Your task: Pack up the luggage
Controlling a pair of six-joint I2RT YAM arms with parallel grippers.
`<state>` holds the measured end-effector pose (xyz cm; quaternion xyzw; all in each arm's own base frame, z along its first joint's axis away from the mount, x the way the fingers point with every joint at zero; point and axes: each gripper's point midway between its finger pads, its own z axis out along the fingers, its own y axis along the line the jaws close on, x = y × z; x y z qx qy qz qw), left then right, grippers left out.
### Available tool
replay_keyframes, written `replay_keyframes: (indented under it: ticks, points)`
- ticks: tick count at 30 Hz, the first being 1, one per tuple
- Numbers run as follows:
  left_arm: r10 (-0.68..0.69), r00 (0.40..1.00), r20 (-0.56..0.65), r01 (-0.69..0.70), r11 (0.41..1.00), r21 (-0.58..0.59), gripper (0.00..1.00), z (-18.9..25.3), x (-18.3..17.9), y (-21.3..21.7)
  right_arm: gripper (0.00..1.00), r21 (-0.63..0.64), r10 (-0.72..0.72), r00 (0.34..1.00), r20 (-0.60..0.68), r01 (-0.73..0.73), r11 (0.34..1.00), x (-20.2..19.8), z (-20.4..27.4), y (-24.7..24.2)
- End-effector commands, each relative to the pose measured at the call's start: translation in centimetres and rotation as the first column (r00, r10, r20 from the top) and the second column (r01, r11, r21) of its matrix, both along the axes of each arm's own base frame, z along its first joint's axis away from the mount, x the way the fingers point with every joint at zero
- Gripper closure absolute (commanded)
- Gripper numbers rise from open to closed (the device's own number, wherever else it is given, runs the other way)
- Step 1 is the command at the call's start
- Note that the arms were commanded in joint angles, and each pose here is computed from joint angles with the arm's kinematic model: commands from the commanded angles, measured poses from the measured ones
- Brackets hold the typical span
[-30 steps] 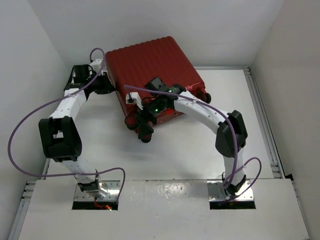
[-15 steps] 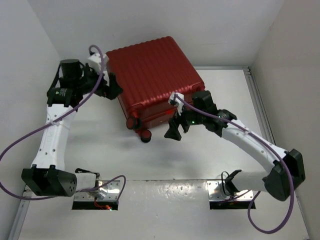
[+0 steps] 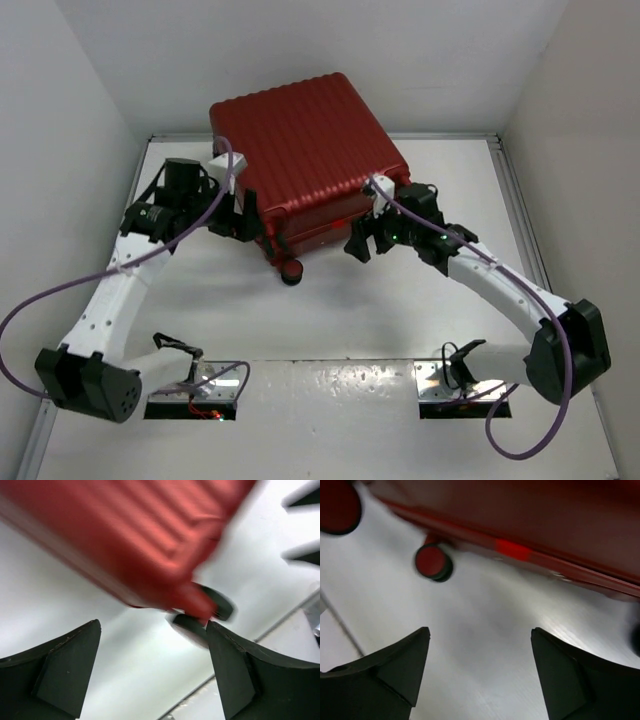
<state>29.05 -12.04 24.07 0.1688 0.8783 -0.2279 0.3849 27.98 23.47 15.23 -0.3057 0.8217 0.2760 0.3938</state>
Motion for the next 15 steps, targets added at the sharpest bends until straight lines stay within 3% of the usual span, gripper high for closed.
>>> replay_keyframes:
  ticks: [1, 3, 6, 8, 12, 15]
  points:
    - [0.05, 0.998, 0.04, -0.048, 0.998, -0.049, 0.09, 2.4, -1.6, -2.2, 0.16, 0.057, -0.225, 0.968, 0.111, 0.22, 0.974, 4.1, 3.8, -3.0]
    - [0.095, 0.995, -0.017, -0.095, 0.995, -0.042, 0.09, 1.7, -2.5, -3.0, 0.11, 0.074, -0.316, 0.937, 0.149, 0.308, 0.948, 5.0, 4.9, -4.8]
    - [0.125, 0.987, -0.096, -0.133, 0.988, -0.078, 0.0, 0.6, -3.2, -3.8, 0.11, 0.114, -0.46, 0.87, 0.178, 0.447, 0.888, 6.4, 6.1, -7.5]
    - [0.142, 0.977, -0.158, -0.156, 0.984, -0.084, 0.0, -0.6, -3.6, -3.9, 0.11, 0.142, -0.507, 0.843, 0.183, 0.487, 0.862, 6.9, 6.9, -8.7]
    - [0.315, 0.915, -0.25, -0.327, 0.945, -0.006, 0.0, -4.1, -1.9, -1.9, 0.12, 0.149, -0.544, 0.826, 0.145, 0.525, 0.838, 7.2, 7.7, -9.7]
    - [0.369, 0.889, -0.27, -0.38, 0.925, 0.015, 0.0, -4.8, -0.9, -1.7, 0.12, 0.14, -0.536, 0.836, 0.118, 0.52, 0.842, 6.8, 7.2, -9.7]
